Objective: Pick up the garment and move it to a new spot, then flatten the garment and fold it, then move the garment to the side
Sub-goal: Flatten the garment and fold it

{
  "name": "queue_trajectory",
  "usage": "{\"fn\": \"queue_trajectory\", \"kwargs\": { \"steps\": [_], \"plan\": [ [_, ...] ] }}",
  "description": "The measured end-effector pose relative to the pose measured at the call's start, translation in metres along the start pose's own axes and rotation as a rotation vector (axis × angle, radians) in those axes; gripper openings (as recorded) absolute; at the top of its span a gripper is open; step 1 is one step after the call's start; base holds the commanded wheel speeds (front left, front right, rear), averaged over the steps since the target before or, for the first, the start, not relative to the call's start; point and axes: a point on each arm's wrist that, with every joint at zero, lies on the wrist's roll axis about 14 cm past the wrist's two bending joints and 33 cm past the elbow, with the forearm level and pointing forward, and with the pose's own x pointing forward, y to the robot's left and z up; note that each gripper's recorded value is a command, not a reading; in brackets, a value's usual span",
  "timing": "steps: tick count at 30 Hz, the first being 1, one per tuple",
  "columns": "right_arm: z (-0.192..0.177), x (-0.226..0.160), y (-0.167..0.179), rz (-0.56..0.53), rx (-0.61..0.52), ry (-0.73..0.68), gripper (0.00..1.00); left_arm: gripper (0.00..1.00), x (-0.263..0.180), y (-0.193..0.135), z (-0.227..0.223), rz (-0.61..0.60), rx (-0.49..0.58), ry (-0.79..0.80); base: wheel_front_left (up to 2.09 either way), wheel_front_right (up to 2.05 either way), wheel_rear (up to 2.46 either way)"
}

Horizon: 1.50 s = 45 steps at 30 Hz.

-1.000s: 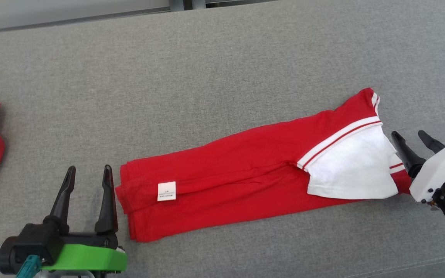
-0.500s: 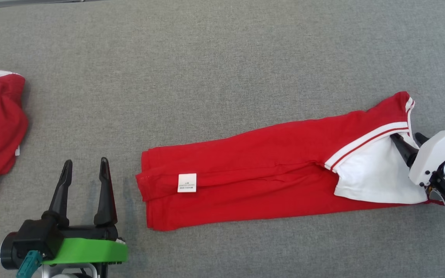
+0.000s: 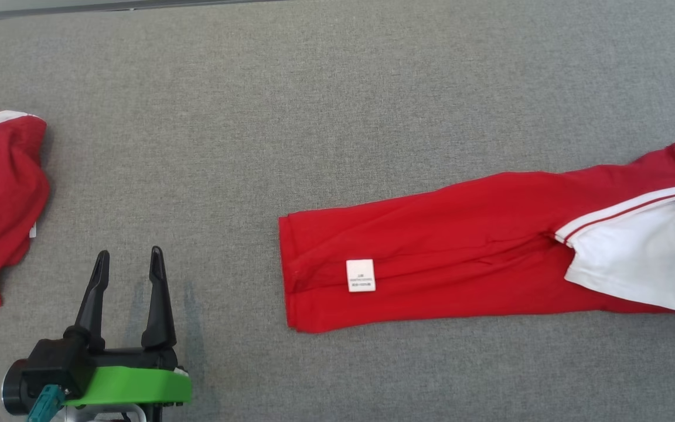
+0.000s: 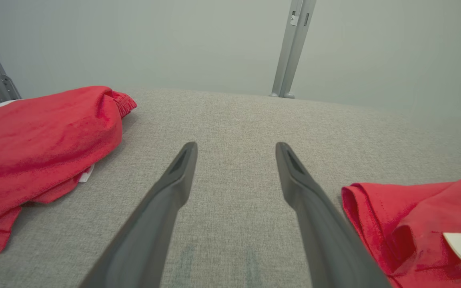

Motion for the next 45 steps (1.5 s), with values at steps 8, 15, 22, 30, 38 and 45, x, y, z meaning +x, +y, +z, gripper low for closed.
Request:
{"fn": "queue_trajectory", "kwargs": {
  "steps": [8, 15, 22, 30, 38, 45],
  "plan": [
    [0.028, -0.039, -0.071, -0.16, 0.035, -0.054, 0.0, 1.0, -0.012, 0.003, -0.007, 0.01, -0.006, 0.019, 0.0, 0.0, 0.0],
    [0.053, -0.065, -0.031, -0.016, -0.033, -0.085, 0.0, 1.0, -0.02, 0.005, 0.002, 0.027, -0.015, -0.011, 0.0, 0.0, 0.0],
    [0.03, -0.095, 0.072, 0.281, -0.146, -0.072, 0.0, 1.0, -0.033, 0.001, 0.005, 0.023, -0.025, -0.021, 0.0, 0.0, 0.0],
    [-0.006, -0.094, 0.167, 0.466, -0.177, -0.052, 0.0, 1.0, -0.032, -0.016, -0.006, -0.05, -0.025, 0.011, 0.0, 0.0, 0.0],
    [-0.053, -0.061, 0.238, 0.529, -0.203, 0.009, 0.0, 1.0, -0.023, -0.026, -0.01, -0.086, -0.034, 0.018, 0.0, 0.0, 0.0],
    [-0.077, -0.048, 0.261, 0.557, -0.252, 0.052, 0.0, 1.0, -0.022, -0.027, -0.015, -0.089, -0.04, 0.033, 0.0, 0.0, 0.0]
  ]
}}
